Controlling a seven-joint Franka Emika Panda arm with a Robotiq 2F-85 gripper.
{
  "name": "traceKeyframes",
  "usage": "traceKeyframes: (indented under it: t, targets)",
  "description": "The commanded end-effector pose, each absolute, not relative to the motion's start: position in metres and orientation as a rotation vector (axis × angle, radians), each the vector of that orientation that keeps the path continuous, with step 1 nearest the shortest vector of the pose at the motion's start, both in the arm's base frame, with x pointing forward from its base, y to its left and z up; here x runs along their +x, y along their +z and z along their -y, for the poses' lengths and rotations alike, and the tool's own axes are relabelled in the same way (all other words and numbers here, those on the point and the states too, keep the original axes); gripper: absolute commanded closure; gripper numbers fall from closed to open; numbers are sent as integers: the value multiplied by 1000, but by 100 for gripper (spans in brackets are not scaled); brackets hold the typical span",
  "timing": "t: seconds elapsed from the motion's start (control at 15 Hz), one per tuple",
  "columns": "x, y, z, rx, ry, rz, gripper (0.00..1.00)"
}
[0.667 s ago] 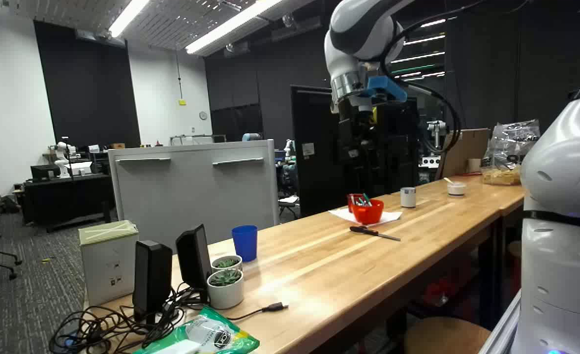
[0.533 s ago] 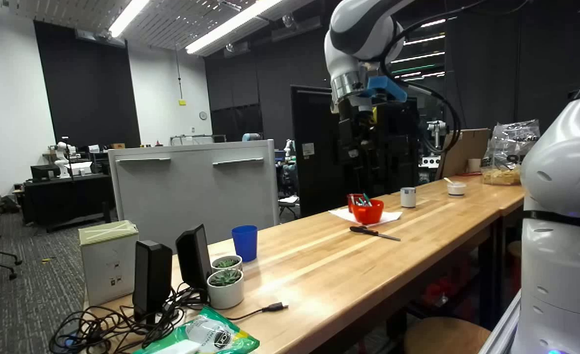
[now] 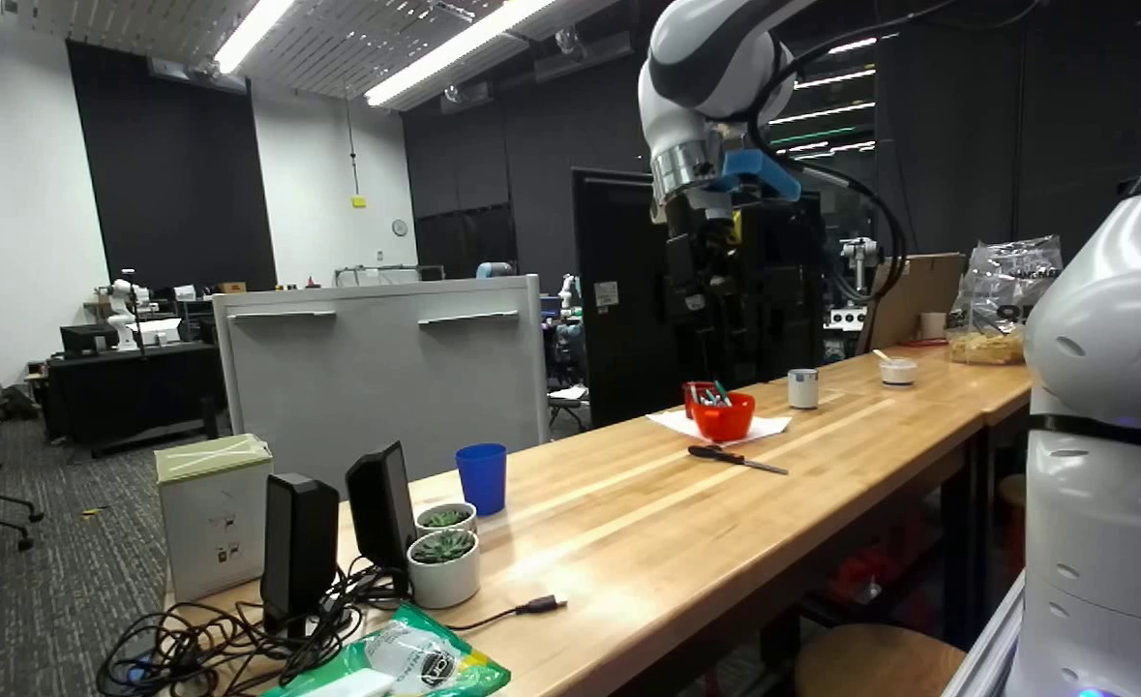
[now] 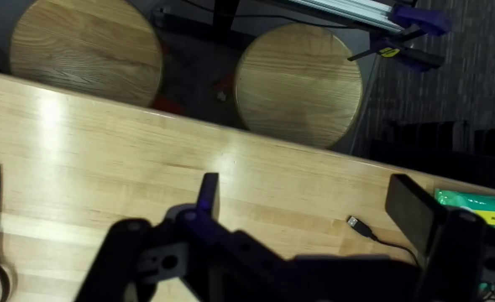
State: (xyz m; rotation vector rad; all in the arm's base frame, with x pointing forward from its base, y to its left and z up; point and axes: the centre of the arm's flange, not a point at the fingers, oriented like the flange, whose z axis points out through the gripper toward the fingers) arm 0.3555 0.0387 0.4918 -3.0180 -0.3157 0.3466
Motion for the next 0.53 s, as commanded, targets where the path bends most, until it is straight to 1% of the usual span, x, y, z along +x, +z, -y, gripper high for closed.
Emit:
traceKeyframes:
  t: [0.0, 0.47]
  targets:
    - [357, 487, -29, -3014, 348, 292, 0]
    - [359, 464, 29, -3044, 464, 385, 0]
